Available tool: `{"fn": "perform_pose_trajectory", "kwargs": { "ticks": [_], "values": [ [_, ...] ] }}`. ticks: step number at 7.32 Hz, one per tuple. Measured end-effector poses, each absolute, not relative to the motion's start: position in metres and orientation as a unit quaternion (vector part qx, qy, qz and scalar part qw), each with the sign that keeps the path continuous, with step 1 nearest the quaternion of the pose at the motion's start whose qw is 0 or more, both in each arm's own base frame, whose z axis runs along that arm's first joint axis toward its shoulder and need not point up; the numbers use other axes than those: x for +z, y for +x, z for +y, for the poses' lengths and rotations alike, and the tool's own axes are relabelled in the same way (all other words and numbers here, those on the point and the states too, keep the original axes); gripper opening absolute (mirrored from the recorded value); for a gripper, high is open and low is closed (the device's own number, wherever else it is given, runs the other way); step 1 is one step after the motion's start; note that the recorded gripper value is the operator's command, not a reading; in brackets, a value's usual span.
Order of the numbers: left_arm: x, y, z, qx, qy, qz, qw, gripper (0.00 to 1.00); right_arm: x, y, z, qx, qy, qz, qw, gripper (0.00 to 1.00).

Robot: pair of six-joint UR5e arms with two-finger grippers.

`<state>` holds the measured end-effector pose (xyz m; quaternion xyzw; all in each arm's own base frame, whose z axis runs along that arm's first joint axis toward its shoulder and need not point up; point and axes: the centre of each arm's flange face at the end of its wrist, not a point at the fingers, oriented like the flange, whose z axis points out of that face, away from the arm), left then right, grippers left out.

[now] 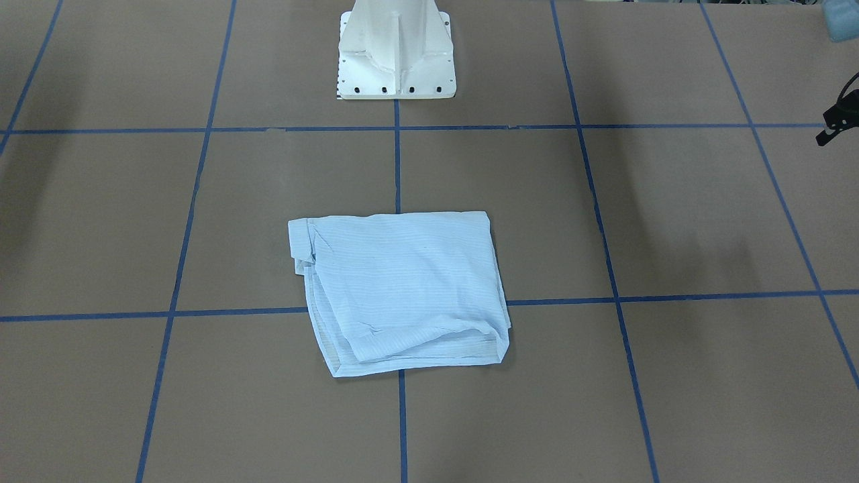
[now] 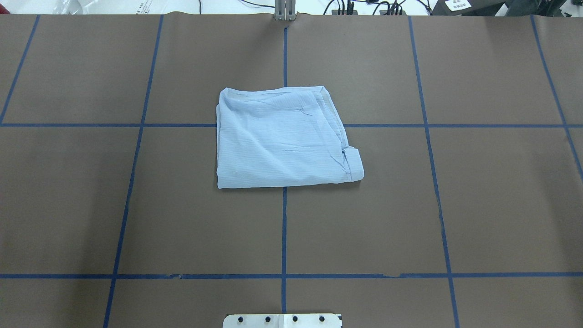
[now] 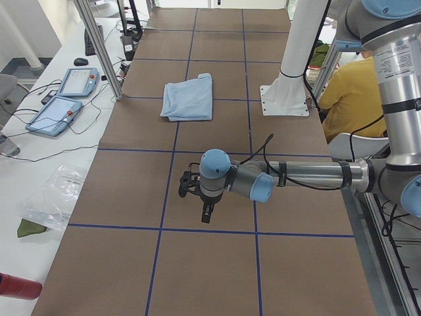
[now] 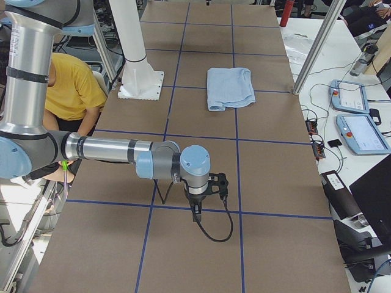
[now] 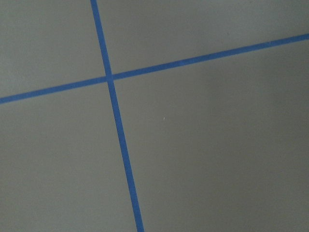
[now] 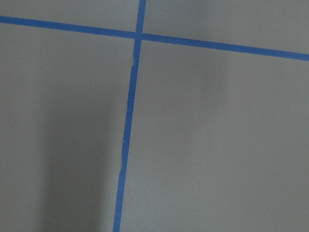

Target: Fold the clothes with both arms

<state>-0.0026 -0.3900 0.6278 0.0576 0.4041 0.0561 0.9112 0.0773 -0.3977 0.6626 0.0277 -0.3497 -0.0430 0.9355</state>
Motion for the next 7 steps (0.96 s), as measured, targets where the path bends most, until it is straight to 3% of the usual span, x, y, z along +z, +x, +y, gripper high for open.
{"fn": "perform_pose_trajectory", "kwargs": {
  "ticks": [7],
  "values": [
    [0.642, -0.081, -0.378, 0.057, 0.06, 0.358, 0.93, 1.0, 0.665, 0.077, -0.395, -0.042, 0.026, -0.35, 0.935, 1.0]
  ]
}}
